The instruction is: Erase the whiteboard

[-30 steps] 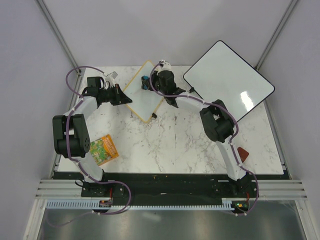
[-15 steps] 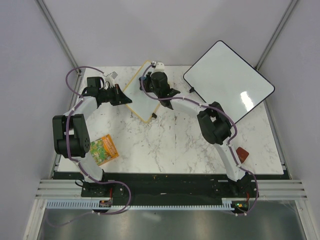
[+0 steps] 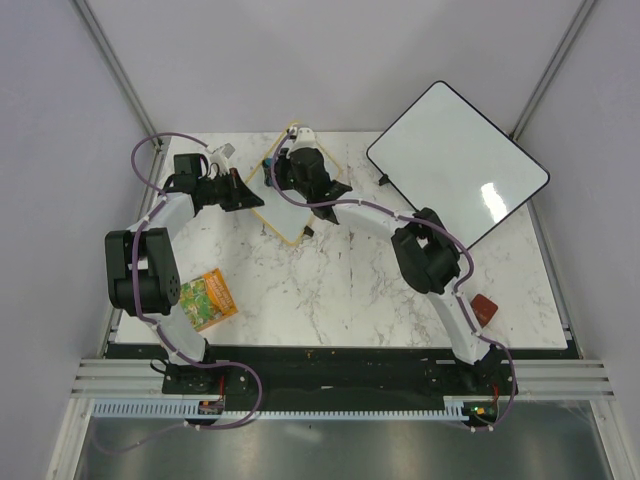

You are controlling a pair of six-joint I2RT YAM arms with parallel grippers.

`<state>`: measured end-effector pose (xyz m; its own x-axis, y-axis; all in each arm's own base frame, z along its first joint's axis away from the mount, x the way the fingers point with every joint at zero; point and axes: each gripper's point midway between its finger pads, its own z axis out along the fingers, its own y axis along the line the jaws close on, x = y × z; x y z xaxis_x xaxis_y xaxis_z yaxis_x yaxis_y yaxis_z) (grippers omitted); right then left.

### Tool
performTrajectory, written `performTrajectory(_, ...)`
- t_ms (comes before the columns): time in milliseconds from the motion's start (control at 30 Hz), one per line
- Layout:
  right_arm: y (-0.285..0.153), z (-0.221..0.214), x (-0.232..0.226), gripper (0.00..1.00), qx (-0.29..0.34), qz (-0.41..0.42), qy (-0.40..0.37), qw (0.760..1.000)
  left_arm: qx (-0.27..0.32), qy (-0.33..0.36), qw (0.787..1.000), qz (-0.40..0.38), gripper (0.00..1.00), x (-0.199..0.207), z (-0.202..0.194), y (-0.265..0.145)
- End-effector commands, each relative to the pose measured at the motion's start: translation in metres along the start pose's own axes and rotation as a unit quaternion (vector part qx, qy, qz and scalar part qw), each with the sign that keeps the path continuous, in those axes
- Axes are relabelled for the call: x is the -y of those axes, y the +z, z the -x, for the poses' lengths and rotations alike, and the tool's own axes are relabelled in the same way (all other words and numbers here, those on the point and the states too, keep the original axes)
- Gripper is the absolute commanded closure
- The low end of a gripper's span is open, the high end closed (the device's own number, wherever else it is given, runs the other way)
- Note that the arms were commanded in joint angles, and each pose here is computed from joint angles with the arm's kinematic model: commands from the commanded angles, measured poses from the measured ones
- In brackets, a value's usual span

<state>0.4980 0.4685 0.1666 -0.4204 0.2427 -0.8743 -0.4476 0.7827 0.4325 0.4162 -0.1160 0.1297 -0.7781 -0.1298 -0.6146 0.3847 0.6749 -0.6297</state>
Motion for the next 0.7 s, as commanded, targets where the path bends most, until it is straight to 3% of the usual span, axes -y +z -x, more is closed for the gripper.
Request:
performTrajectory(0, -0.035, -0.140, -0.092, 1.00, -0.190, 0.131, -0.016, 0.973, -0.017, 0.134, 0.990, -0.033, 0.98, 0.020, -0.008, 0.019)
performTrajectory(300, -0.036, -0.151, -0.099, 1.00, -0.189, 0.112, -0.026, 0.975, -0.017, 0.134, 0.990, -0.033, 0.98, 0.021, -0.008, 0.018)
performTrajectory(667, -0.018, -0.148, -0.004, 1.00, -0.178, -0.023, 0.018, 0.984, -0.015, 0.134, 0.990, -0.032, 0.98, 0.023, -0.007, 0.017)
